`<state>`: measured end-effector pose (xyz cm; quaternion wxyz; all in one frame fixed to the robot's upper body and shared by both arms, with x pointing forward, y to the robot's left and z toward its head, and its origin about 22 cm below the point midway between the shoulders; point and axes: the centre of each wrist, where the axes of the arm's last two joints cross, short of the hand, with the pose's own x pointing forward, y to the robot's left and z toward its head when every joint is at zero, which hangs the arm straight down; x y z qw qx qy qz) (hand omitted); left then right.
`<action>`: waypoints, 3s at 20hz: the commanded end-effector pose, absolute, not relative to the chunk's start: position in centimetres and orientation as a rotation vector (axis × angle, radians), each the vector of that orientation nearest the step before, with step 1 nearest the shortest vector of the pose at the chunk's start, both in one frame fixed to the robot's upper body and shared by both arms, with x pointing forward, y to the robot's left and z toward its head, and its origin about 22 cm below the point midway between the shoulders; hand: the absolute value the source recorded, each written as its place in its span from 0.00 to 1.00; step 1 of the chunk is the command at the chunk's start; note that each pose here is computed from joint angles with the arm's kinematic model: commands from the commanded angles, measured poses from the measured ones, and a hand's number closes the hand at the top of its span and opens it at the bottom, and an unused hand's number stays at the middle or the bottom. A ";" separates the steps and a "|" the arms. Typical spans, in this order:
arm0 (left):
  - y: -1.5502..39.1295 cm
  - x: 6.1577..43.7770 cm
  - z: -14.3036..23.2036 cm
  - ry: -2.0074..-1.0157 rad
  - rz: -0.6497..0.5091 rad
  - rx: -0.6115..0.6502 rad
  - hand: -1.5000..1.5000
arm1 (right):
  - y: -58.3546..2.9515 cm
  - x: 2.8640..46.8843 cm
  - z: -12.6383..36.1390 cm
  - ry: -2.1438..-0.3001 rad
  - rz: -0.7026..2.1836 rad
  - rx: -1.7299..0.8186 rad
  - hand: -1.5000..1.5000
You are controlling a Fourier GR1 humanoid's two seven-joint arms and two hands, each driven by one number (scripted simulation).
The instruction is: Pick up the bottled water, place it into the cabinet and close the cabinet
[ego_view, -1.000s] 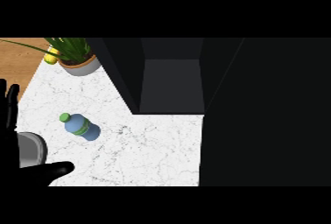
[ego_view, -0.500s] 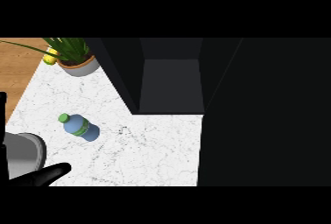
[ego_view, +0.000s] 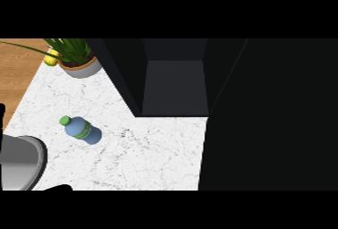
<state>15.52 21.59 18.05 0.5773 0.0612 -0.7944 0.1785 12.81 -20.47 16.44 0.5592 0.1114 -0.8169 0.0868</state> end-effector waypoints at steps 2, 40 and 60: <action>20.1 13.8 17.7 -1.842 0.429 0.171 0.00 | -20.4 9.9 18.6 -1.966 0.185 0.281 0.00; 26.9 23.3 6.3 -1.665 0.472 0.364 0.00 | -19.9 9.2 20.9 -1.965 0.191 0.274 0.00; 29.4 23.4 -6.7 -1.586 0.473 0.372 0.00 | -19.2 10.1 21.2 -1.958 0.212 0.277 0.00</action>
